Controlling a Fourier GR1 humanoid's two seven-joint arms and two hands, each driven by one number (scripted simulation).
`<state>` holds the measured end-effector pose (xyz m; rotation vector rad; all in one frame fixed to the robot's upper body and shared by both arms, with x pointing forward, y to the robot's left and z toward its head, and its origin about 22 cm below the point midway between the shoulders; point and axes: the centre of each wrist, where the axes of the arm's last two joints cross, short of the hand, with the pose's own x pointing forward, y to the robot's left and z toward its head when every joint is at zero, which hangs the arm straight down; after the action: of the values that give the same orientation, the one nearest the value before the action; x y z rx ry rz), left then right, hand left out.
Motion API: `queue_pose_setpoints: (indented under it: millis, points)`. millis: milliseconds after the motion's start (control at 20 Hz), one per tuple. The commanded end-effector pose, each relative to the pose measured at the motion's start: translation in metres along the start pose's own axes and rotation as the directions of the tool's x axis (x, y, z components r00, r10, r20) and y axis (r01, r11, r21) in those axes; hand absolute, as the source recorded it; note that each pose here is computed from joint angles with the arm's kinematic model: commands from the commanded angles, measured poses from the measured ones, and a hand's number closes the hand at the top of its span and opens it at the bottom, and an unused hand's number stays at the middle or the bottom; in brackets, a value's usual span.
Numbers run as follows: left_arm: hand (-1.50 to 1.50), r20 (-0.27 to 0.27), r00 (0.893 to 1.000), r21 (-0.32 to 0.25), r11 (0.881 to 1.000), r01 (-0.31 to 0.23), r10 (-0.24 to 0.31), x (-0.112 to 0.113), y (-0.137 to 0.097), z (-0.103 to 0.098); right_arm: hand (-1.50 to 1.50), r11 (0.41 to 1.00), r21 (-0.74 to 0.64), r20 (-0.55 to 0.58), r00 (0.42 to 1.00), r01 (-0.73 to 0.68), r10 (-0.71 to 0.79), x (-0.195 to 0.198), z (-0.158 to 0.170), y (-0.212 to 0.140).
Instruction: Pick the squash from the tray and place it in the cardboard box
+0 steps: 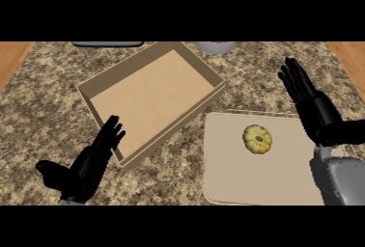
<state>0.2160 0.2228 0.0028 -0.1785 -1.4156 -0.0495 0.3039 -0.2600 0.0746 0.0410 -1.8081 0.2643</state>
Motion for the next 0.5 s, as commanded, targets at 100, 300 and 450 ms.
queue_pose_setpoints:
  millis: [100,300,450]
  points:
    - [0.00,0.128,0.974,-0.022,0.981,0.191,-0.187,0.044,0.019,-0.022,-1.50,0.980,0.048,-0.036,0.980,-0.194,0.196,-0.012,0.038,0.012]
    - [0.00,0.131,0.963,-0.028,0.970,0.240,-0.234,0.037,0.012,-0.020,-1.50,0.953,-0.229,0.383,0.918,0.198,-0.099,0.028,0.015,0.043]
    - [0.00,0.158,0.932,-0.043,0.941,0.336,-0.326,0.042,0.013,-0.024,-1.50,0.610,-0.021,0.112,0.604,-0.792,0.789,0.002,0.050,-0.033]
